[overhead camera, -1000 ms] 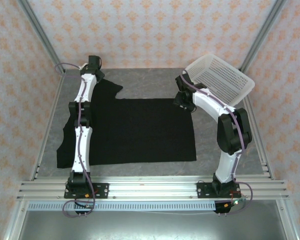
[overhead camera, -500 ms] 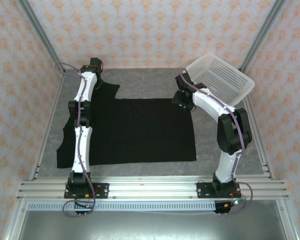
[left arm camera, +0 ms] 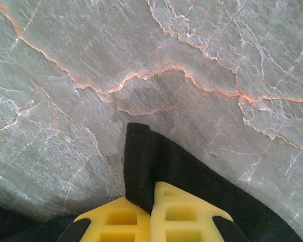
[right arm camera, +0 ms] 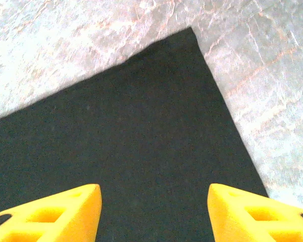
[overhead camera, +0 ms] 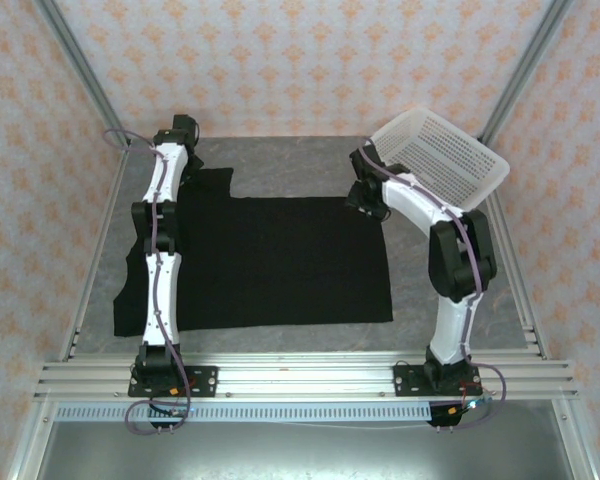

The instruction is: Fold and stack the t-shirts

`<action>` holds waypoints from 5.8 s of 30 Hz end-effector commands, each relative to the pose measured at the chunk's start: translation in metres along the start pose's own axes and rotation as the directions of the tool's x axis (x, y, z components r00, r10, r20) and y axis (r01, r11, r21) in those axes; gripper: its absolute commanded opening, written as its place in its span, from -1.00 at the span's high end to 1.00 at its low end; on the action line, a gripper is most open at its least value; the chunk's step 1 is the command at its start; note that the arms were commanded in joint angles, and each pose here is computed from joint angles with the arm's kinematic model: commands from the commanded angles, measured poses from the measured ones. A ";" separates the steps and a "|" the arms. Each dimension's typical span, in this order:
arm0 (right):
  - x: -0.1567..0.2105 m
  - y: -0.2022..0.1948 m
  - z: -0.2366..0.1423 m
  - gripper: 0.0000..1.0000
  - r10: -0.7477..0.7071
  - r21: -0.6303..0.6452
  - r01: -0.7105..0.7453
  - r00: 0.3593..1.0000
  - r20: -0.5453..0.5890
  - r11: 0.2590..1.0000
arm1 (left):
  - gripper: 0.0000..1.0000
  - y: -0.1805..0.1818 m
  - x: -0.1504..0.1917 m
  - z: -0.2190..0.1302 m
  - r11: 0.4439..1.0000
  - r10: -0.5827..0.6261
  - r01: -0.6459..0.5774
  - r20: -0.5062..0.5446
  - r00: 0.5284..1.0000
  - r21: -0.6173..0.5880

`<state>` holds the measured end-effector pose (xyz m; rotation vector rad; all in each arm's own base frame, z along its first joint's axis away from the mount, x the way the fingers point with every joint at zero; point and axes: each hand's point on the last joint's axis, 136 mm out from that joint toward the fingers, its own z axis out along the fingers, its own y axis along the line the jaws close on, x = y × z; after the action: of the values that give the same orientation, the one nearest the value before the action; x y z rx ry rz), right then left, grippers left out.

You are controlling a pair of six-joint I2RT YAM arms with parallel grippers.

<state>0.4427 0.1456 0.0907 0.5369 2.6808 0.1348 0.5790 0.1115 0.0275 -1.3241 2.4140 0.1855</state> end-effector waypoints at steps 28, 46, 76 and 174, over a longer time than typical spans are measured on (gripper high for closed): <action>-0.058 -0.023 0.101 0.17 -0.018 0.230 0.002 0.998 0.066 0.973 | 1.00 -0.014 -0.005 -0.086 0.988 0.090 -0.090 0.003 0.996 0.129; -0.094 -0.072 0.041 1.00 -0.098 0.461 0.016 0.983 0.154 0.887 | 1.00 -0.026 -0.006 -0.117 0.965 0.145 -0.143 0.010 0.989 0.220; -0.068 -0.091 -0.014 1.00 -0.065 0.421 -0.005 0.986 0.152 0.907 | 1.00 0.012 0.032 -0.197 0.917 0.345 -0.348 0.050 0.937 0.196; 0.101 -0.164 -0.041 0.94 -0.120 0.485 0.138 0.990 -0.069 0.863 | 1.00 0.294 0.213 -0.201 0.803 0.439 -0.487 -0.213 0.873 -0.344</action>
<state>0.2958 0.0384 0.0564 0.4797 2.7744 -0.5528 0.1823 0.0379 0.1106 -0.8520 2.9167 0.6680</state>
